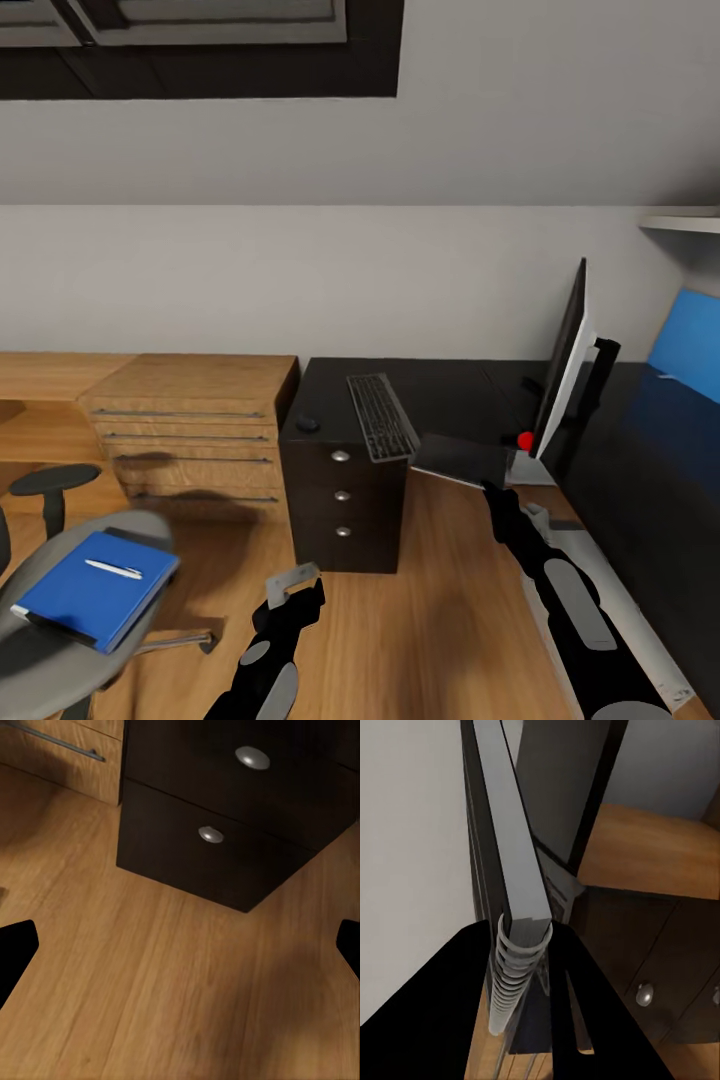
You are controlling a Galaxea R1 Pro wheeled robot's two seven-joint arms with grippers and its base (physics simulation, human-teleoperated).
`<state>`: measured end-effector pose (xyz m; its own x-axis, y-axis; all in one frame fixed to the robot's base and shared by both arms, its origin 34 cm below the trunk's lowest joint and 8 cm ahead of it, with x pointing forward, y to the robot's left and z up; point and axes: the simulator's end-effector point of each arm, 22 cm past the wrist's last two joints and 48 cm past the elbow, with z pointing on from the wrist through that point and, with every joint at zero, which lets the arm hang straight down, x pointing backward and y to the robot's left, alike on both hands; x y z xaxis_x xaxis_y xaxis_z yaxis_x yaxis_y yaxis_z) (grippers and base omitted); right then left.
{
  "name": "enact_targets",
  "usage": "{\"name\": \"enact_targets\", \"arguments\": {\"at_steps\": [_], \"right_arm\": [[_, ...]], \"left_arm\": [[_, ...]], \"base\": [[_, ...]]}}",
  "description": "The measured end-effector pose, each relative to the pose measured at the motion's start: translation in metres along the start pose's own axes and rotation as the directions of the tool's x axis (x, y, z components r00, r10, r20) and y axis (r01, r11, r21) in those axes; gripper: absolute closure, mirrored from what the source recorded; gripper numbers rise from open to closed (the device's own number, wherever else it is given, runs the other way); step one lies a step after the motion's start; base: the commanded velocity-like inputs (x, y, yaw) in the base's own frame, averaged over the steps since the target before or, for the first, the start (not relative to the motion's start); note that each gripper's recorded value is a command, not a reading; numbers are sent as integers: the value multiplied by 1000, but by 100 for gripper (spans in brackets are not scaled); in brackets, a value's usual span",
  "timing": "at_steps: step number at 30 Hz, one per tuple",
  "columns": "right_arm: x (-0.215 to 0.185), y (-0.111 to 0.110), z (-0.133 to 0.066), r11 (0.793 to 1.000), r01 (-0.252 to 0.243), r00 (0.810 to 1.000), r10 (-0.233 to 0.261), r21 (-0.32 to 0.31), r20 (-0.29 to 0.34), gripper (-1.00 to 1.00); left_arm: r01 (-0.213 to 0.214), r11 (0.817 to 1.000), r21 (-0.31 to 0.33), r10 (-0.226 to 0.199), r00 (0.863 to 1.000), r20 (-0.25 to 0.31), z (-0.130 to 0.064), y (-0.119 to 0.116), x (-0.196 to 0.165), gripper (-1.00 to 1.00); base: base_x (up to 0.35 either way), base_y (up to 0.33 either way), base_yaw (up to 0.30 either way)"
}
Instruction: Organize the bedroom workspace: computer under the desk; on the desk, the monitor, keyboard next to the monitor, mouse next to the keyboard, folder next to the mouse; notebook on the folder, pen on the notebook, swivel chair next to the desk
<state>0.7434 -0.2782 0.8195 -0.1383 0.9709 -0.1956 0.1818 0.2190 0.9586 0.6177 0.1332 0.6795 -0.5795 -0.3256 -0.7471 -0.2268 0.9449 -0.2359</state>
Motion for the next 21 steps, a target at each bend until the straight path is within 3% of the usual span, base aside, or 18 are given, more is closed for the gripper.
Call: {"name": "enact_targets", "arguments": {"at_steps": [8, 15, 21], "right_arm": [[1, -1, 0, 1000, 1, 1000, -1, 1, -2, 100], [1, -1, 0, 1000, 5, 1000, -5, 3, -11, 100], [4, -7, 1, 1000, -2, 1000, 2, 15, -10, 100]], "left_arm": [[2, 1000, 2, -2, 1000, 0, 0, 0, 0, -100], [4, 1000, 2, -4, 1000, 5, 0, 1, -3, -100], [5, 1000, -3, -5, 1000, 5, 1, 3, -3, -100]], "base": [[327, -34, 0], [317, 110, 0], [81, 38, 0]]}}
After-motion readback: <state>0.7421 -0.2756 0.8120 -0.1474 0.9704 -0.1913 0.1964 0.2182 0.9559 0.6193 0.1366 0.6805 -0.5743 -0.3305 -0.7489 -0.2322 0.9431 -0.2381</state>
